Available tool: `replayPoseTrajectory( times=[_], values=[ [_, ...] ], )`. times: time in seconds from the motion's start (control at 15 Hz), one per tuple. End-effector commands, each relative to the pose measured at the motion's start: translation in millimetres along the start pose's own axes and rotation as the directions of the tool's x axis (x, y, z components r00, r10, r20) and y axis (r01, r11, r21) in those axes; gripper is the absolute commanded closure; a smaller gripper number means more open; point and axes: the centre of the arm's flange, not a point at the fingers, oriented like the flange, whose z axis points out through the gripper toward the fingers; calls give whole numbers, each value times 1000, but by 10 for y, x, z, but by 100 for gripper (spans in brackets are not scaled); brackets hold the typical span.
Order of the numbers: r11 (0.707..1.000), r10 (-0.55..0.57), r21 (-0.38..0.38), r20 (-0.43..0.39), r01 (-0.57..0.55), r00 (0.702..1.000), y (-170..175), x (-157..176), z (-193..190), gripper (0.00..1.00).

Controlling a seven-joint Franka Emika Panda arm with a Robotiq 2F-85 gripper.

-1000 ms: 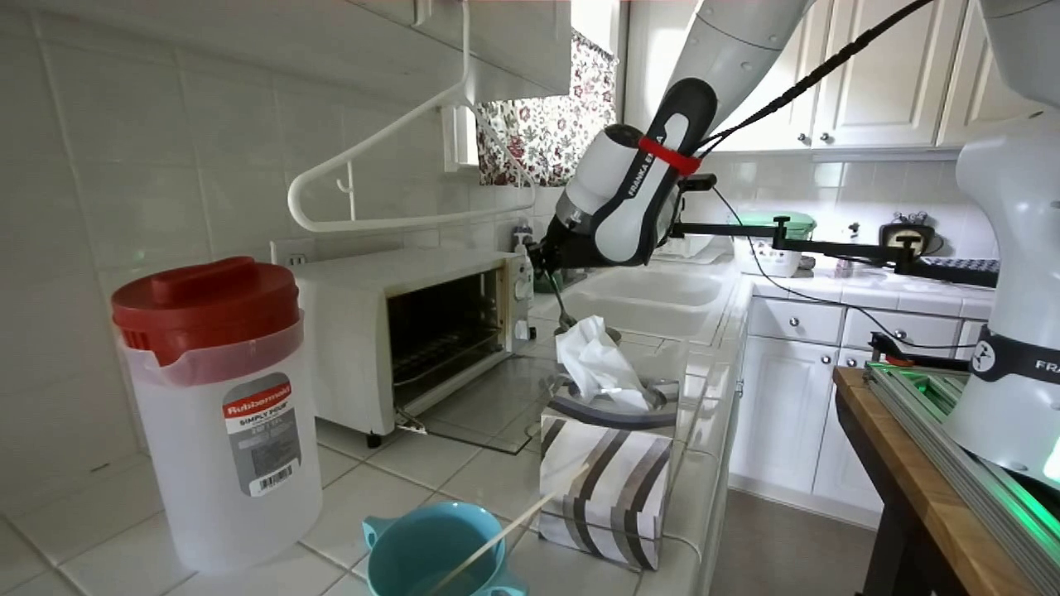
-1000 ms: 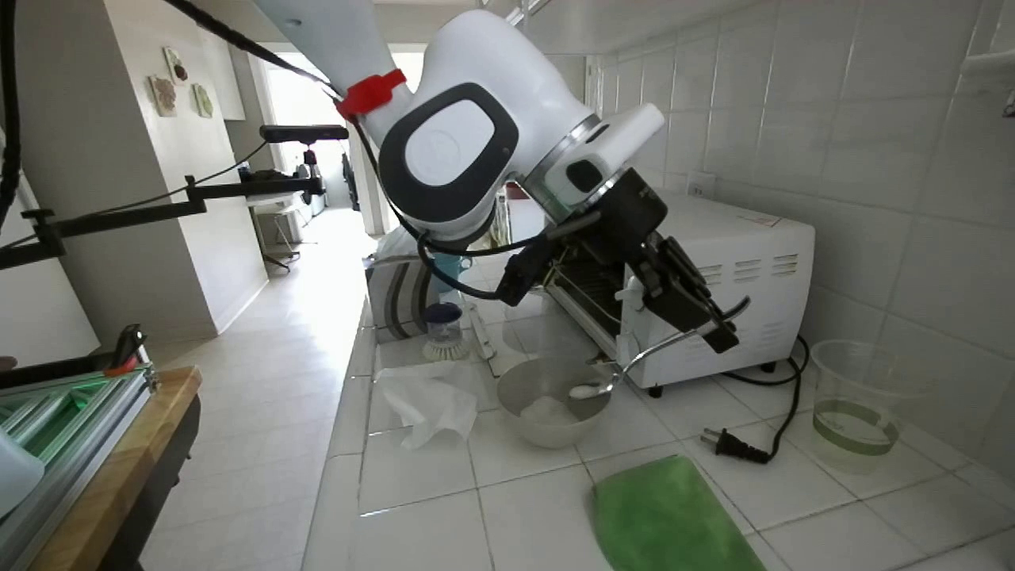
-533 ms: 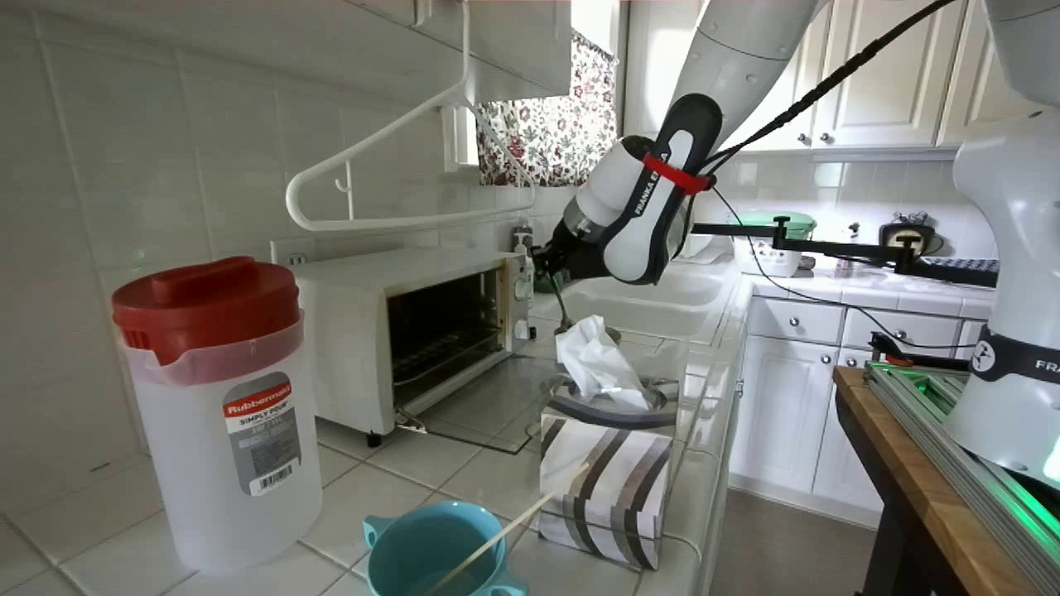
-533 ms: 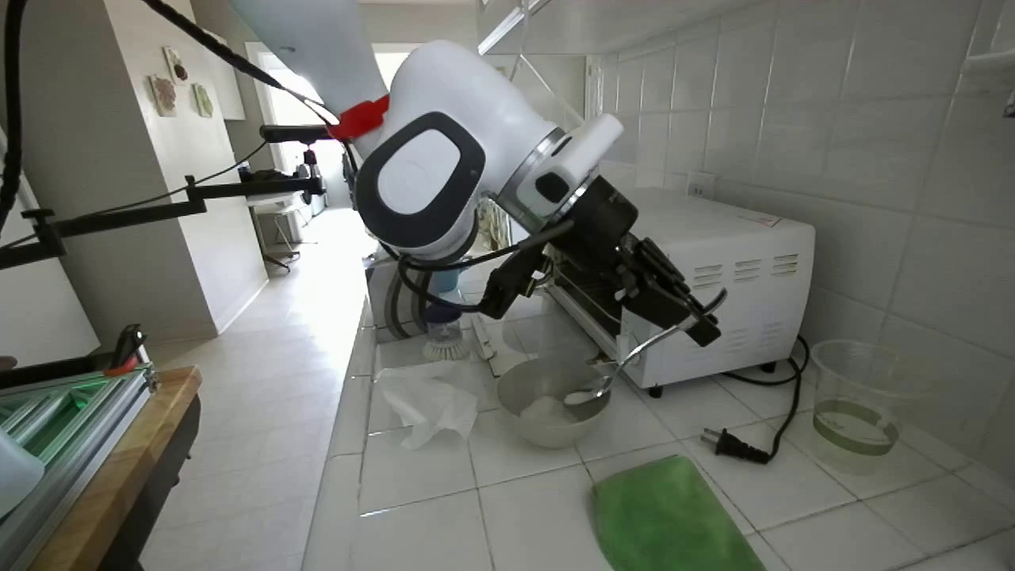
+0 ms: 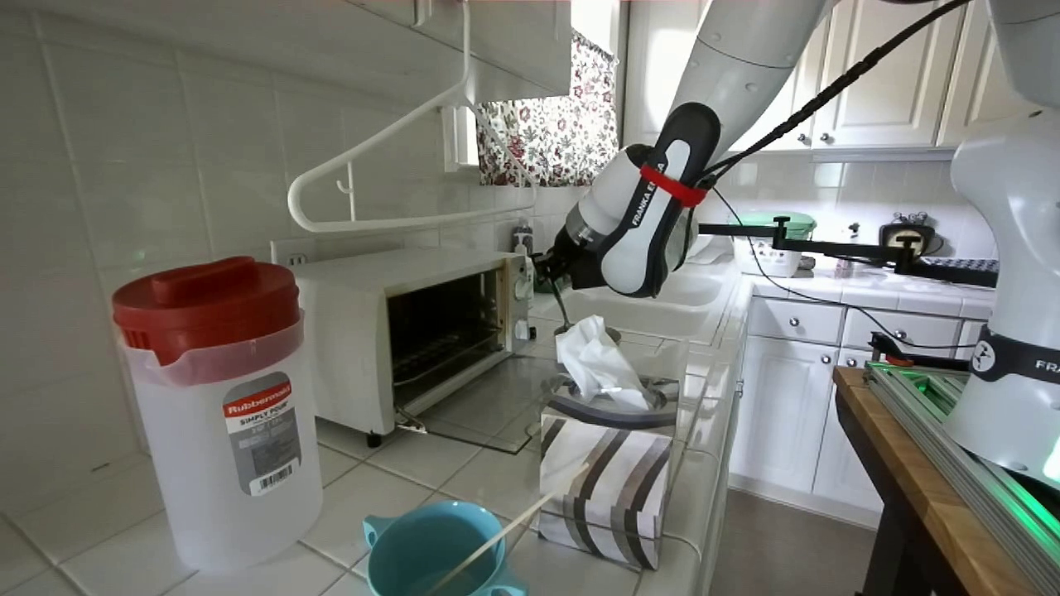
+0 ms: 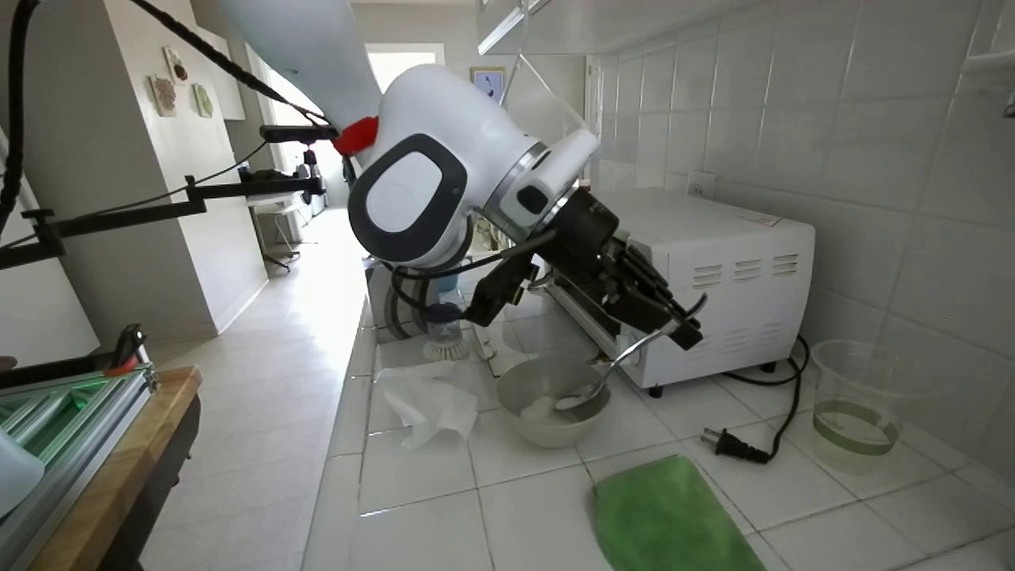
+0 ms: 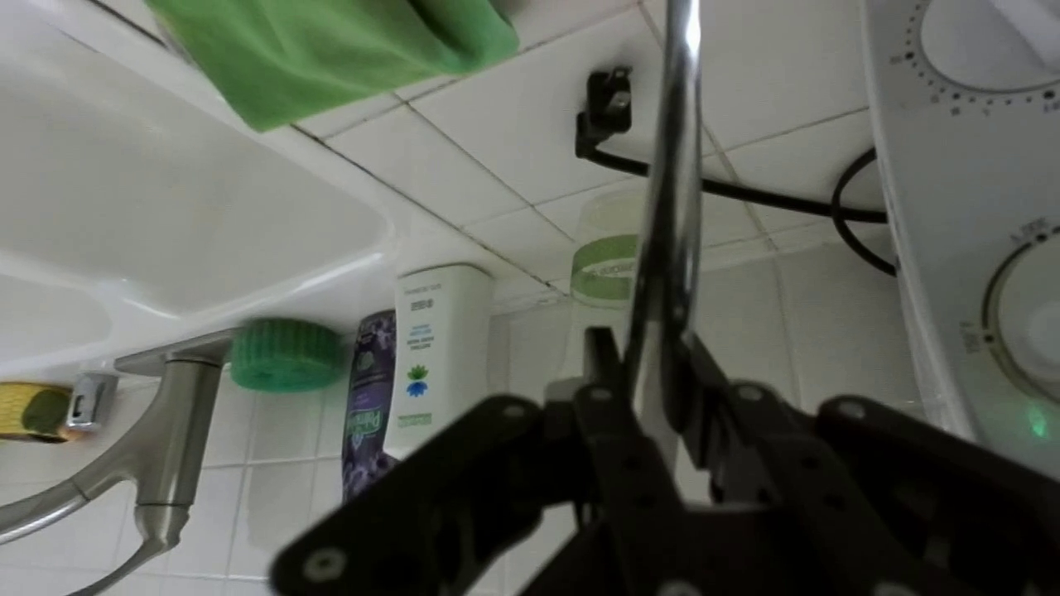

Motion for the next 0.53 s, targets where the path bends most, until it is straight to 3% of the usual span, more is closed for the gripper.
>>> replayPoseTrajectory(
  times=[0.0,0.47],
  values=[
    [1000,-4,7,-68,5,998,32,-45,-78,95],
    [1000,-20,3,-58,20,998,46,-124,-83,95]
  ],
)
